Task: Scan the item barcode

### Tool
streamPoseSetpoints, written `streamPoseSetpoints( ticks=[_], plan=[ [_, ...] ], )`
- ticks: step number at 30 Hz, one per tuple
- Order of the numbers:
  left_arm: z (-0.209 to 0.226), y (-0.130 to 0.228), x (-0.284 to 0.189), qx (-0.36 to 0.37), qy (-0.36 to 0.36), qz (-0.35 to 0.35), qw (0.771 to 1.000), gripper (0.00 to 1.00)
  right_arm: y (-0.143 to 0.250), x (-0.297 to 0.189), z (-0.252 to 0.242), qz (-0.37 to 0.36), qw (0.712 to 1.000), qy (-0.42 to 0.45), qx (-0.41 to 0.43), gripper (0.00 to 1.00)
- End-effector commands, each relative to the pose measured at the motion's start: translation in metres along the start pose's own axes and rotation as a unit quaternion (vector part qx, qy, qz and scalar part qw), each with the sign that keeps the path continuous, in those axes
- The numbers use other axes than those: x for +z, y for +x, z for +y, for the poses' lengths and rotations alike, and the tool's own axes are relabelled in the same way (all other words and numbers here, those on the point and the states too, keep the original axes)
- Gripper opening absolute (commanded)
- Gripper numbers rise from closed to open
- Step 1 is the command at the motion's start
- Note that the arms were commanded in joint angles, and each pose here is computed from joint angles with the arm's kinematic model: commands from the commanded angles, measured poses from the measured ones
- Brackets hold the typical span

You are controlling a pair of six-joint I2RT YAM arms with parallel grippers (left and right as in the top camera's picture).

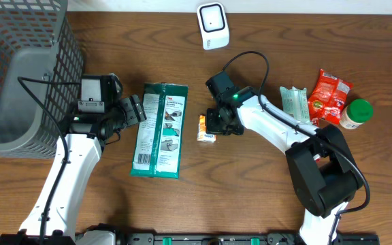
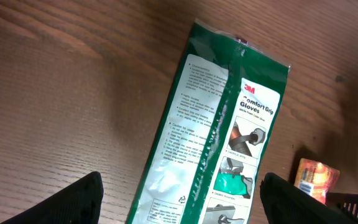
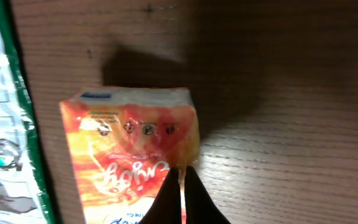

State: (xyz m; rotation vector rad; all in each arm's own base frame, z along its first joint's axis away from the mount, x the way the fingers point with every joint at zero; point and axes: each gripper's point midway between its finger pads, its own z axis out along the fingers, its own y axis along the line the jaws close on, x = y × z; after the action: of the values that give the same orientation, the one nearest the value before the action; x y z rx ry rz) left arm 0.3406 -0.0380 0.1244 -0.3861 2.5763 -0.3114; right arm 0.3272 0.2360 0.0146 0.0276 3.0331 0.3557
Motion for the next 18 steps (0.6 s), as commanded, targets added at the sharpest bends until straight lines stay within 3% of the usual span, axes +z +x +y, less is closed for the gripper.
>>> streamPoseSetpoints(
  ticks=[1, 18],
  plan=[
    [0.0041, 0.0018, 0.0018, 0.002, -0.007, 0.003, 1.0, 0.81, -0.002, 0.004, -0.0076, -0.005, 1.0, 0.024, -0.003, 0.01],
    [0.0041, 0.0018, 0.0018, 0.002, -0.007, 0.003, 1.0, 0.81, 0.0, 0.0094, -0.0152, -0.009, 0.999, 0.037, 0.007, 0.01]
  ],
)
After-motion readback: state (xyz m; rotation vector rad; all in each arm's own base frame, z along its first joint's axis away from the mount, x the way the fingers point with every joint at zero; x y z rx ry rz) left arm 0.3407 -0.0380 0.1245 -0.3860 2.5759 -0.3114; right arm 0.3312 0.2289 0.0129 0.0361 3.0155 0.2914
